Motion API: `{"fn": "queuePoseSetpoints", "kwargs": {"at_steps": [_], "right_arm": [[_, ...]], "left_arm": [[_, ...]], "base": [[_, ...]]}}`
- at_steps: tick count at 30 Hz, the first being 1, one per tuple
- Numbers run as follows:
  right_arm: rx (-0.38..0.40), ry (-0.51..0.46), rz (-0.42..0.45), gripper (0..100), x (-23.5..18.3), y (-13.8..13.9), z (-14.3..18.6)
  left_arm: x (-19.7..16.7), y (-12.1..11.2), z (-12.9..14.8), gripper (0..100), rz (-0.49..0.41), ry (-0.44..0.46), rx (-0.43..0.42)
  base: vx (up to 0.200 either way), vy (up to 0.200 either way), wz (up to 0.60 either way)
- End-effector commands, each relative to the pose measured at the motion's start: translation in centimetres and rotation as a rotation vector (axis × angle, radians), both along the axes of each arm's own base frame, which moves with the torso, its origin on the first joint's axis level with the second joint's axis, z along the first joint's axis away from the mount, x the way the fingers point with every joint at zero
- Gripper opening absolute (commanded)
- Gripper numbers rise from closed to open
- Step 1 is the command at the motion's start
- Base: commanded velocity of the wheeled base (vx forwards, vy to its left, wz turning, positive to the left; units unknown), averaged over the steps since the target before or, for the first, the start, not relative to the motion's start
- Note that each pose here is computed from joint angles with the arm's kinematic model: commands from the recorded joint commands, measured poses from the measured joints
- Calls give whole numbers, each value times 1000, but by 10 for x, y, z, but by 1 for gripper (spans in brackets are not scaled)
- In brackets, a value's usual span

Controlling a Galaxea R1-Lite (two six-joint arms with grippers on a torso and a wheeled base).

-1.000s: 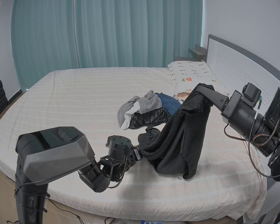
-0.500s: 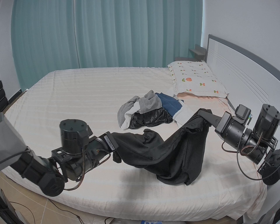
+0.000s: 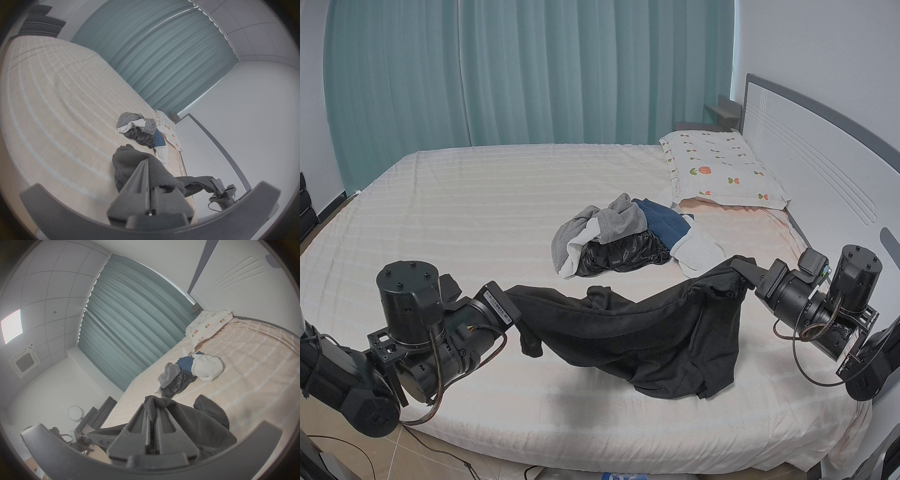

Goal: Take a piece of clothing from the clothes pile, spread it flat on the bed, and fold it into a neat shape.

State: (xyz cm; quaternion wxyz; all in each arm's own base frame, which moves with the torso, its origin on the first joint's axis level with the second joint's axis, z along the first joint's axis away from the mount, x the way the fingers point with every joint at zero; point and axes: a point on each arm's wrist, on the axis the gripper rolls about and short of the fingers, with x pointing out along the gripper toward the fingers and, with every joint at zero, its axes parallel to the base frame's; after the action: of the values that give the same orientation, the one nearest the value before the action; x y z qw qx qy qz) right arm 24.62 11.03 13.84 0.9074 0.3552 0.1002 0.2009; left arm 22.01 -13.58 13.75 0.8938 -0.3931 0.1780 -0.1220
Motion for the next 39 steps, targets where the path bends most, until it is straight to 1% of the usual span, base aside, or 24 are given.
{"fn": "queuePoseSetpoints", "kwargs": {"at_steps": [1, 11, 17, 23, 26, 27, 32, 36, 39], "right_arm": [[-14, 25, -6, 0, -5, 0, -6], [-14, 27, -6, 0, -7, 0, -6], [-17, 34, -8, 0, -6, 0, -8], [-22, 45, -6, 0, -5, 1, -11], [-25, 45, -14, 0, -5, 1, -12], [-26, 41, -43, 0, -3, 3, -12], [-34, 44, -46, 0, -7, 14, -13], [-33, 40, -60, 0, -6, 15, -13], [-16, 10, -67, 0, -4, 15, -9]], "left_arm": [[-14, 9, 8, 0, 5, -7, -55], [-16, 10, 3, 0, 5, 18, -53], [-11, 7, -3, 0, 8, 38, -41], [-2, 5, -10, 0, 33, 73, -70], [-2, 5, -10, 0, 35, 74, -73], [-3, 5, -9, 0, 36, 70, -73], [-3, 5, -7, 0, 38, 59, -77], [-5, 7, -1, 0, 50, 38, -85], [-7, 9, 4, 0, 52, 20, -93]], "base": [[-200, 0, 0], [-200, 0, 0], [0, 0, 0], [0, 0, 0], [0, 200, 0], [0, 200, 0], [0, 200, 0], [0, 200, 0], [0, 200, 0]]}}
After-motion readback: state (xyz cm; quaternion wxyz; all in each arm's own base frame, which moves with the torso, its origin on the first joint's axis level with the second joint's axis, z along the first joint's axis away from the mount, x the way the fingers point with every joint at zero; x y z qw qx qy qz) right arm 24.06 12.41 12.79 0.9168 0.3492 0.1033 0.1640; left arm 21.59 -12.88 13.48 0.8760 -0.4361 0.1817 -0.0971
